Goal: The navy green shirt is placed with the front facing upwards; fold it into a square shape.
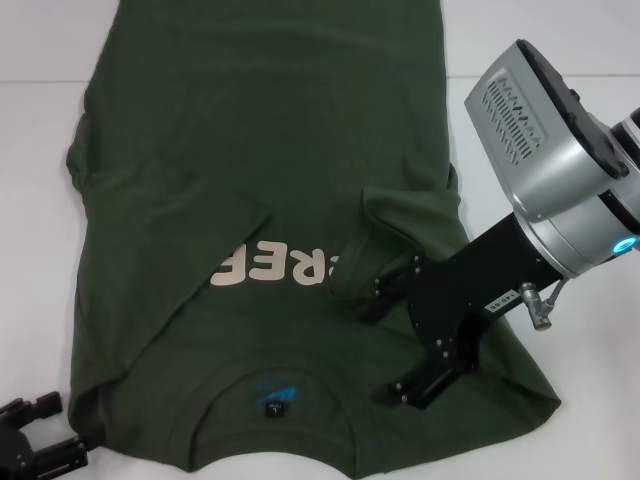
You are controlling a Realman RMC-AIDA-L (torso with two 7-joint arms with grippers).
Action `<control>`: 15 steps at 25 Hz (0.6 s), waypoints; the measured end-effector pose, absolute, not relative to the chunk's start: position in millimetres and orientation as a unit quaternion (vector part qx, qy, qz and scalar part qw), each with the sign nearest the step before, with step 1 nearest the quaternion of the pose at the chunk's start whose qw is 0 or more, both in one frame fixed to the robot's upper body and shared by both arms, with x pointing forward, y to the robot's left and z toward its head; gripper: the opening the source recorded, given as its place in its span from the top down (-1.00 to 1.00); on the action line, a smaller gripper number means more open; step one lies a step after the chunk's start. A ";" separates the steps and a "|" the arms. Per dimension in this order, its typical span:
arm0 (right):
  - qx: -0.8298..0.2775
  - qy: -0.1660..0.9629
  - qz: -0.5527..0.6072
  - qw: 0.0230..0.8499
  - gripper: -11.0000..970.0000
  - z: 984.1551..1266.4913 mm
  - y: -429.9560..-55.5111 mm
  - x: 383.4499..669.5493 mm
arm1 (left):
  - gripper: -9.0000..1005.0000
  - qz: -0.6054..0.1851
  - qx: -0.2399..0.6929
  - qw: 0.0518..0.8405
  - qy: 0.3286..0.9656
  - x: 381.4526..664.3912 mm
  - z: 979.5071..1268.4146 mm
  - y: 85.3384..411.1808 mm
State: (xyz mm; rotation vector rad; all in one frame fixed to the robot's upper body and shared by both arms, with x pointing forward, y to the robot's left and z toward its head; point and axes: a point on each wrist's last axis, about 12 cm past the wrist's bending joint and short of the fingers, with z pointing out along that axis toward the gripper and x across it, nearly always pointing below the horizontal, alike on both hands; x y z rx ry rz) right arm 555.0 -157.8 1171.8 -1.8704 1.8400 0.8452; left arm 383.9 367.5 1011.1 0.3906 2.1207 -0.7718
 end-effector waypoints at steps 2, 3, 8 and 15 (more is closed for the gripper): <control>-0.665 0.656 0.302 0.191 -0.90 1170.7 -158.5 554.3 | -0.79 -0.298 0.157 0.415 0.845 385.0 1009.7 368.4; -0.664 0.657 0.303 0.190 -0.90 1170.3 -158.8 554.1 | -0.79 -0.294 0.158 0.415 0.846 385.7 1009.1 368.7; -0.660 0.661 0.304 0.190 -0.89 1168.9 -159.8 553.9 | -0.79 -0.289 0.160 0.417 0.847 390.3 1007.6 367.4; -0.657 0.662 0.306 0.191 -0.89 1168.6 -159.0 553.8 | -0.71 -0.279 0.176 0.422 0.844 393.8 1006.5 366.8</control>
